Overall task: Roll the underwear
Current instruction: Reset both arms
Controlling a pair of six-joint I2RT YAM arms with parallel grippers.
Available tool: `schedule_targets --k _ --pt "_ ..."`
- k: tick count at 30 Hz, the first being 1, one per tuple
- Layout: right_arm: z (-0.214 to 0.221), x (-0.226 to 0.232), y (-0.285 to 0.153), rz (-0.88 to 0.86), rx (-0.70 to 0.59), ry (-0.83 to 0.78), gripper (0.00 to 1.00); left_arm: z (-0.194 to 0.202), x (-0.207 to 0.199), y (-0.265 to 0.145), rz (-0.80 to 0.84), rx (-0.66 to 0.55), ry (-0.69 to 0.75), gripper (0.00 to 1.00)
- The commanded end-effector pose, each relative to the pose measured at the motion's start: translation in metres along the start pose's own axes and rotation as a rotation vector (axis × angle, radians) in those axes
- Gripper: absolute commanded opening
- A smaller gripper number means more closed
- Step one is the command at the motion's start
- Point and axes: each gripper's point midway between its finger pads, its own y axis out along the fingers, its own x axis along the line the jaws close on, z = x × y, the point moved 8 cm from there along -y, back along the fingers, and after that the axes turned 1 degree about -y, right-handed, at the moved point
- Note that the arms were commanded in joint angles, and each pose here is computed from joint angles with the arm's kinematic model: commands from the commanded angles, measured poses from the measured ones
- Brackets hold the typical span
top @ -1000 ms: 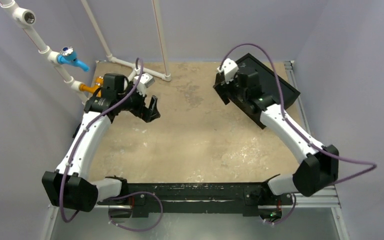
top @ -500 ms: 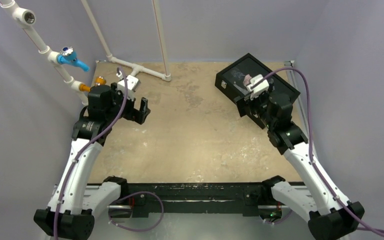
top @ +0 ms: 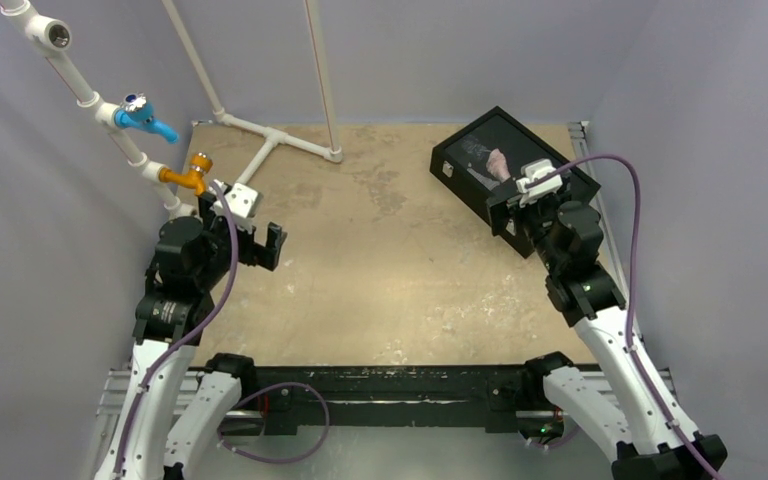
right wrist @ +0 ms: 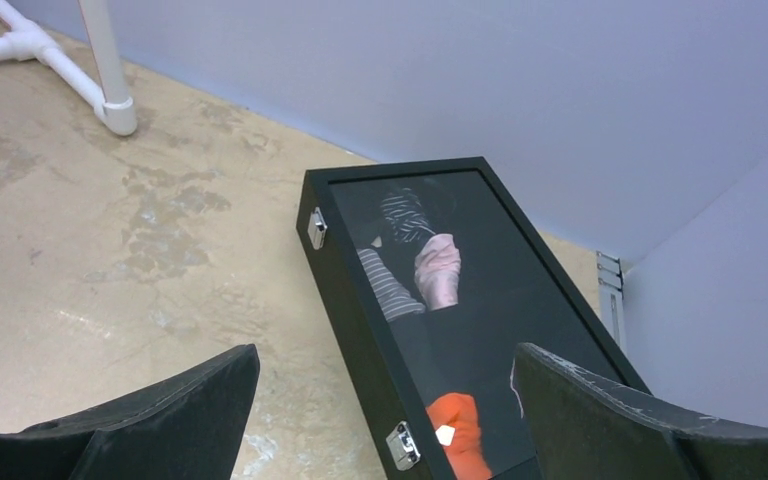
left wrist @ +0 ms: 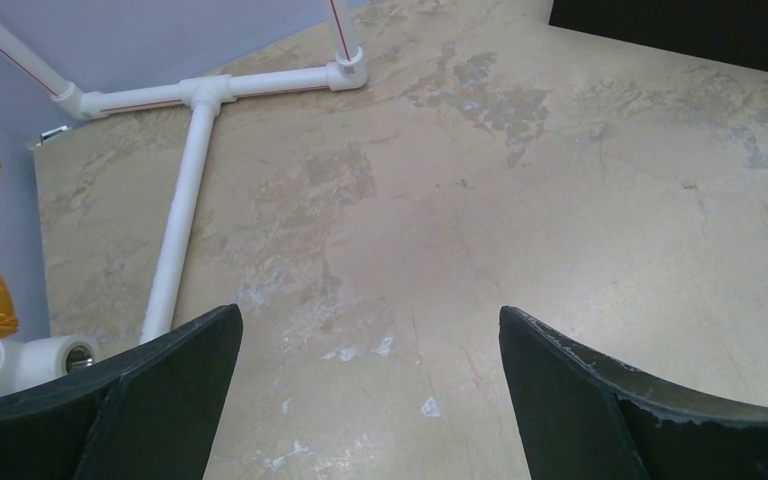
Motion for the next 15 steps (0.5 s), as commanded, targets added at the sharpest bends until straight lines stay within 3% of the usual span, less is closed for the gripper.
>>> schedule_targets --k 1,15 --pt "-0.0037 -0.0039 -0.001 0.007 -0.035 -0.014 0.99 -0.0083 0.0048 0.002 -0.027 -0.057 0.026 1.0" --pt "0.0016 -0.0048 0.0011 -0.008 -0.014 -0.029 0.99 0.0016 0.0055 0.0106 -0.016 -0.022 0.026 1.0"
